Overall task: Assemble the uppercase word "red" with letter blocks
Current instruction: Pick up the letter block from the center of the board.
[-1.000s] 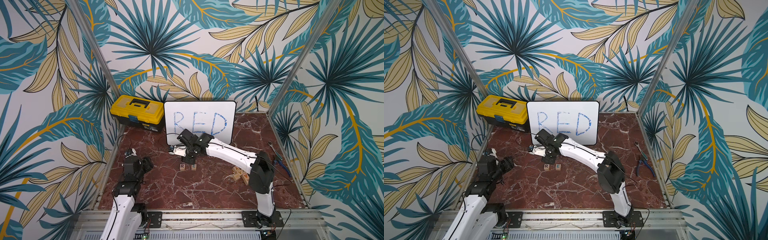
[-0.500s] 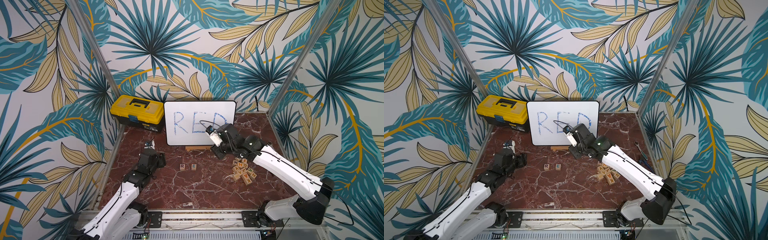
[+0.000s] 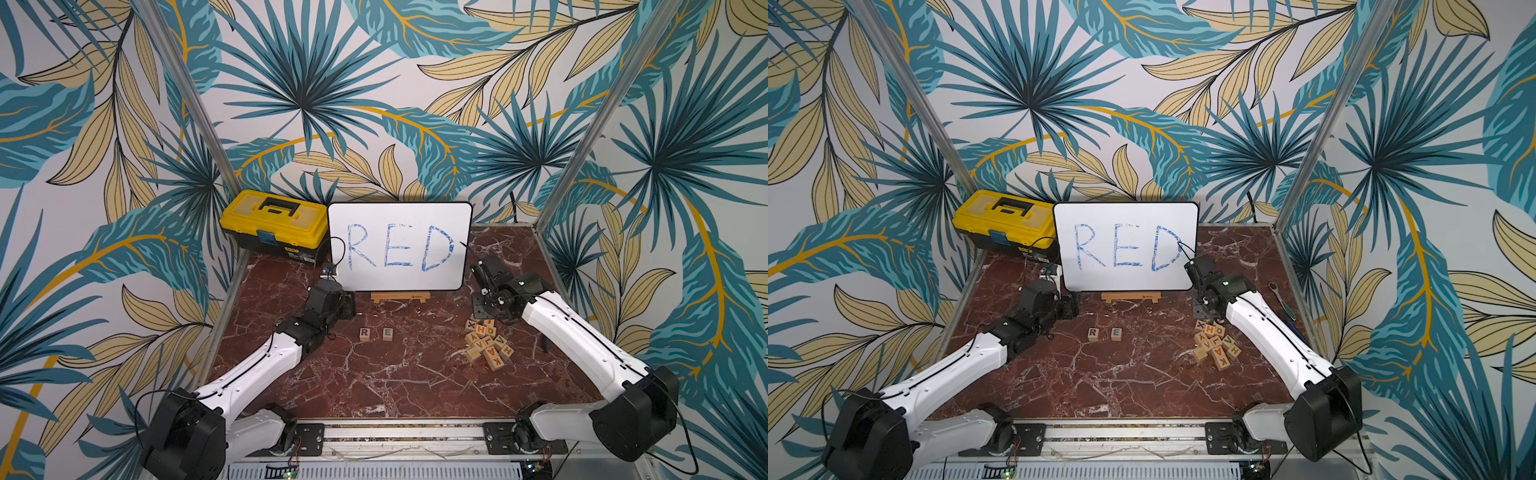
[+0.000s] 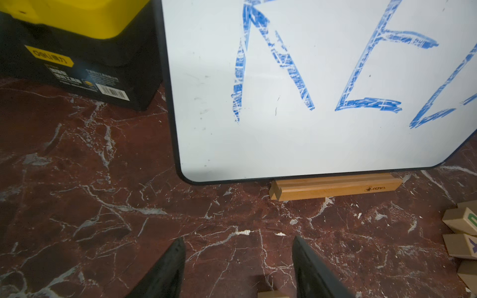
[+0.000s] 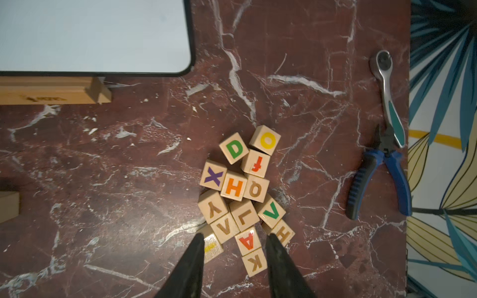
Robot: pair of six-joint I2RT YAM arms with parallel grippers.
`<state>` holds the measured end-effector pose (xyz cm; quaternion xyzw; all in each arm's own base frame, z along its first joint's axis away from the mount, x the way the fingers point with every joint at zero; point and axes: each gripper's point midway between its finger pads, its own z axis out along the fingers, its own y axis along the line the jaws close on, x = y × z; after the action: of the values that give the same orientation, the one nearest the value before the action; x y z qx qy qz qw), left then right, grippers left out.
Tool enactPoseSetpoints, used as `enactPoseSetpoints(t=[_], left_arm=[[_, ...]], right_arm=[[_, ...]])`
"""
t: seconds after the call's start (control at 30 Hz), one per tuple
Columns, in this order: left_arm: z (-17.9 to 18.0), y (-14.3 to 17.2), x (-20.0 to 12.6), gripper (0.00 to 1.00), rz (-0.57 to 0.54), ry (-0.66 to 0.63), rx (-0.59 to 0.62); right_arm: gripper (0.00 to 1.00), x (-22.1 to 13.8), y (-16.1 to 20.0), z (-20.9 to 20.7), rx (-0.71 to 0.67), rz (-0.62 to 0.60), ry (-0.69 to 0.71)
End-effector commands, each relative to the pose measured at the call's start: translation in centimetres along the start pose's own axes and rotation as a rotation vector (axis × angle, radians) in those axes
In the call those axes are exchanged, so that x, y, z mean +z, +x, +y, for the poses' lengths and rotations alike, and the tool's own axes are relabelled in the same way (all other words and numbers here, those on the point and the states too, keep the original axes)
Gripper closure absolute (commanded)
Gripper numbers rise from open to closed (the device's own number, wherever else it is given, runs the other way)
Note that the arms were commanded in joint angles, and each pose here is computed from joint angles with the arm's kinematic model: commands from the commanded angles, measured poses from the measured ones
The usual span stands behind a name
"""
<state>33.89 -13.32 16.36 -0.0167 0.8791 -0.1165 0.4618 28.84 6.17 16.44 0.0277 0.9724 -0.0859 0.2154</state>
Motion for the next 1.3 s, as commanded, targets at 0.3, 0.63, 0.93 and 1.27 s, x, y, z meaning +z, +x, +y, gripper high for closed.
enactPoseSetpoints(t=[0.3,0.63,0.93,1.27], left_arm=[[-1.0,-2.1,-0.2,0.33,-0.054,0.031,-0.028],[0.7,-1.5,-1.4,0.33,-0.091,-0.023,-0.048],[1.6,-1.2,-1.9,0.33,-0.106,-0.055,-0.049],[2.1,-0.9,-2.2,0.33,-0.113,-0.068,-0.043]], right_arm=[[0.60,7.5,-0.1,0.9,-0.072,0.072,0.006],[0.63,11.6,-1.4,0.9,-0.122,0.127,-0.026],[0.64,13.2,-1.7,1.1,-0.155,0.159,-0.001],[0.64,12.9,-0.6,1.0,-0.153,0.162,-0.016]])
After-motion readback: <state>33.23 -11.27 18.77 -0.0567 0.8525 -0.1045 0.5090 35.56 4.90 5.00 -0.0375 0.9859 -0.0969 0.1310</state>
